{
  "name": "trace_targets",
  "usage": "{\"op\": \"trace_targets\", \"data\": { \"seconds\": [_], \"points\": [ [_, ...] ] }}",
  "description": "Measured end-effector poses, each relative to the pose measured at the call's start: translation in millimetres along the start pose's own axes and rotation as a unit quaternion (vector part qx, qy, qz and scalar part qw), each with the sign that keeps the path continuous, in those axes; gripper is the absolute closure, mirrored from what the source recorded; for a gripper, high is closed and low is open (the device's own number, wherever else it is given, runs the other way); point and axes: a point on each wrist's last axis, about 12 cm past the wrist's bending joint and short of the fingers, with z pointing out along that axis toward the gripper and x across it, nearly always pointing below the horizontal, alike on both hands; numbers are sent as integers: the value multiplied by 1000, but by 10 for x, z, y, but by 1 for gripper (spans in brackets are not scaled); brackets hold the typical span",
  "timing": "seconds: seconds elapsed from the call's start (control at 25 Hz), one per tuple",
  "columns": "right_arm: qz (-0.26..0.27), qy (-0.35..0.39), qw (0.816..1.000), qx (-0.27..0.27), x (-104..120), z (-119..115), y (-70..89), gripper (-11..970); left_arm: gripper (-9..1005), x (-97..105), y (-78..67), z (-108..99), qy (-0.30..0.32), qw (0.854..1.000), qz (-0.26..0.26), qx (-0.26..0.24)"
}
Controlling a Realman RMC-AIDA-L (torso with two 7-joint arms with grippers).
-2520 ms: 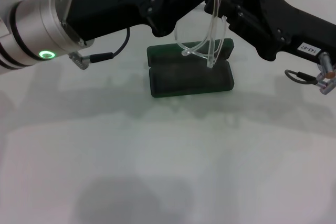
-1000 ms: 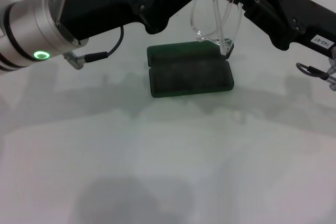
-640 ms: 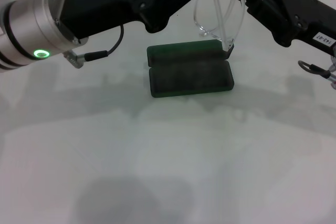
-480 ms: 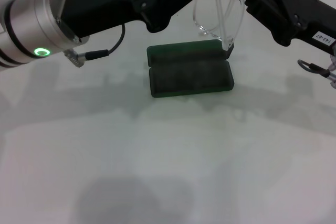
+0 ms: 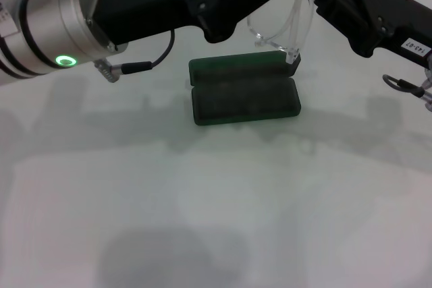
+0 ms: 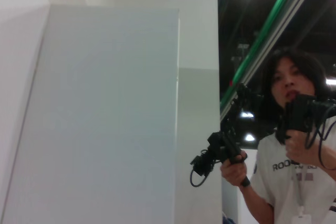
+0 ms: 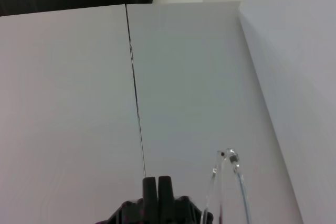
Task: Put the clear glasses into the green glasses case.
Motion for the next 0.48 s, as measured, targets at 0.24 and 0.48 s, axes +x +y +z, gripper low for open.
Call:
{"op": "trace_targets", "data": {
  "seconds": [0.24,0.48],
  "points": [
    [-1,2,1000,-3,-2,26,-10,890,947,-7,21,52,5,1000,-6,8],
    [1,4,1000,-8,13,59,-4,890,947,1,30,51,8,1000,-4,5]
  ]
}}
